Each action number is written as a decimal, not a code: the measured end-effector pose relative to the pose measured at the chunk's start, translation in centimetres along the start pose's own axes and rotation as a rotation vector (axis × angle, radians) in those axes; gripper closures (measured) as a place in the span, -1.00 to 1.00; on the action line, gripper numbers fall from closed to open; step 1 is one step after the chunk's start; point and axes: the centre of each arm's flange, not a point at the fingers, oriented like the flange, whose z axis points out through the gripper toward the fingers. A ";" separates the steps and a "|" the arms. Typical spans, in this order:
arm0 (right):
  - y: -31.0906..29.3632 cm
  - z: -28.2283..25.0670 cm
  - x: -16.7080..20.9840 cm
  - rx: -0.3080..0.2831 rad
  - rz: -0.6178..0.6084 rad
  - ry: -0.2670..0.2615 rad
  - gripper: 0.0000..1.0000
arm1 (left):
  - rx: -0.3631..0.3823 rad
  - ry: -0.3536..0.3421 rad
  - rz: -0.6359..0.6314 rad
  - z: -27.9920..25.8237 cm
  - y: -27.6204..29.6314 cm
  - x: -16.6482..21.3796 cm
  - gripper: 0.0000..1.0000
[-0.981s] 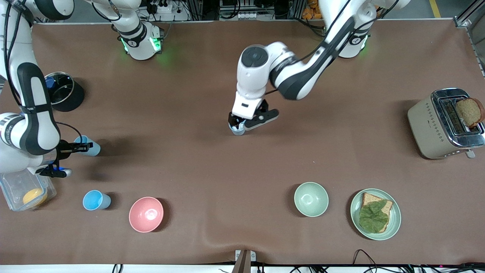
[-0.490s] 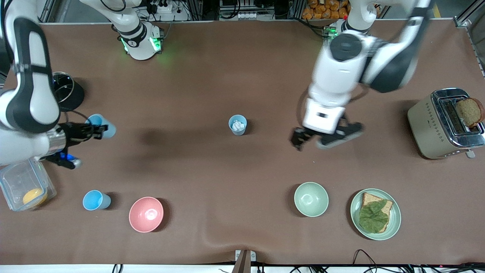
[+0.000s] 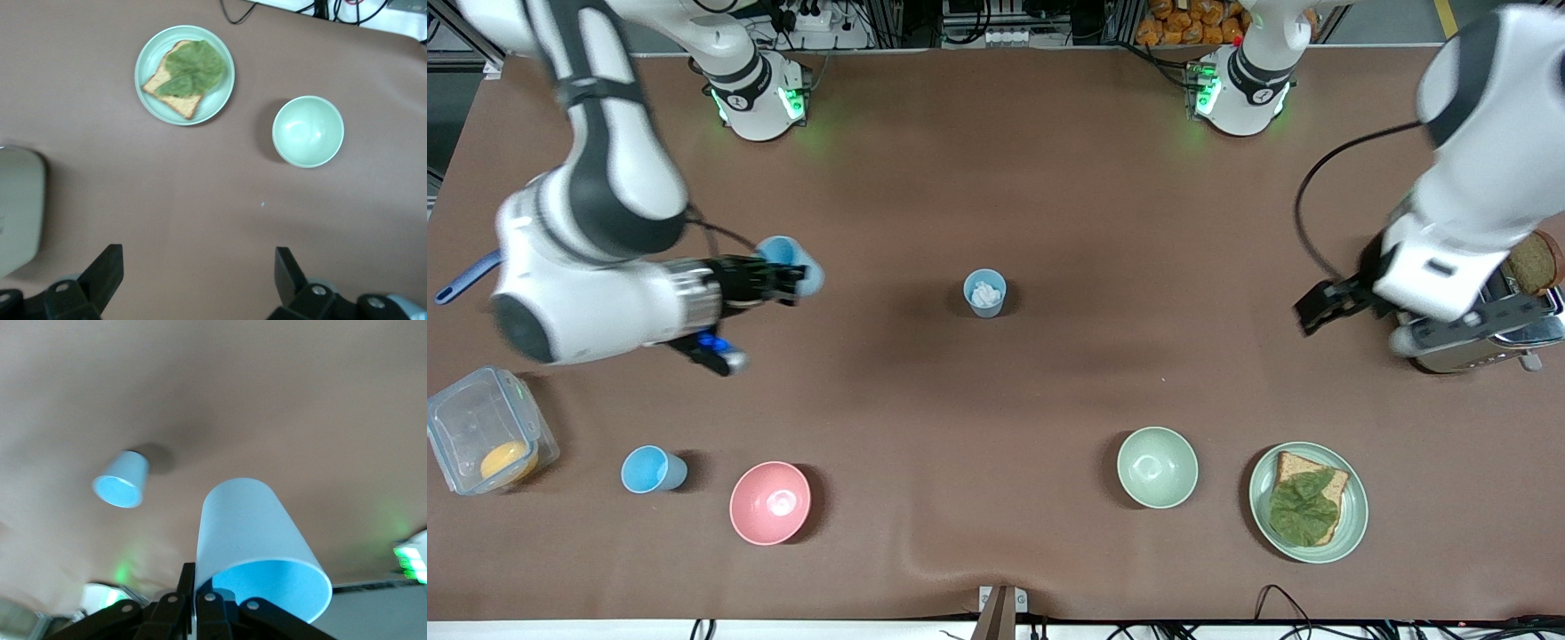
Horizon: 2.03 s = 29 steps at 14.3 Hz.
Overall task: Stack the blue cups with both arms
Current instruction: 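Carry the blue cup toward the tissue cup while the left gripper withdraws, then lower the blue cup onto the tissue cup with the right gripper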
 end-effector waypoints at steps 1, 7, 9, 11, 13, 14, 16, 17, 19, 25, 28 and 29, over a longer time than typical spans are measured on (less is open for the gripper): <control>-3.2 1.9 -2.2 0.001 0.014 0.035 0.92 | 0.011 -0.005 -0.003 -0.8 -0.5 -0.4 -1.00; -15.8 17.3 -12.7 -0.032 0.024 0.240 0.92 | 0.044 -0.083 0.103 -2.5 -7.8 -0.3 -1.00; -16.2 19.4 -11.5 -0.028 0.042 0.252 0.92 | 0.029 -0.098 0.112 -2.6 -9.1 -0.2 -1.00; -16.1 20.2 -10.4 -0.037 0.048 0.268 0.92 | 0.025 -0.104 0.124 -2.4 -8.5 -0.4 -1.00; -16.1 20.6 -9.6 -0.044 0.049 0.291 0.92 | 0.026 -0.117 0.148 -2.1 -7.2 -1.0 -1.00; -16.1 20.8 -9.1 -0.039 0.051 0.300 0.92 | 0.028 -0.130 0.161 -2.0 -6.6 -1.3 -1.00; -16.1 21.7 -8.1 -0.037 0.059 0.306 0.92 | 0.030 -0.143 0.180 -1.9 -5.6 -1.8 -1.00; -16.1 22.3 -7.6 -0.040 0.063 0.306 0.92 | 0.031 -0.146 0.183 -1.8 -5.5 -1.9 -1.00; -16.1 23.0 -7.2 -0.042 0.066 0.307 0.92 | 0.032 -0.151 0.180 -1.7 -5.6 -1.9 -1.00; -16.5 23.4 -7.9 -0.037 0.087 0.307 0.92 | 0.033 -0.152 0.172 -1.7 -6.1 -1.7 -1.00; -16.5 23.4 -7.9 -0.037 0.089 0.307 0.92 | 0.032 -0.149 0.172 -1.8 -6.1 -1.8 -1.00; -16.5 23.5 -7.9 -0.037 0.093 0.307 0.92 | 0.032 -0.149 0.172 -1.9 -6.1 -1.8 -1.00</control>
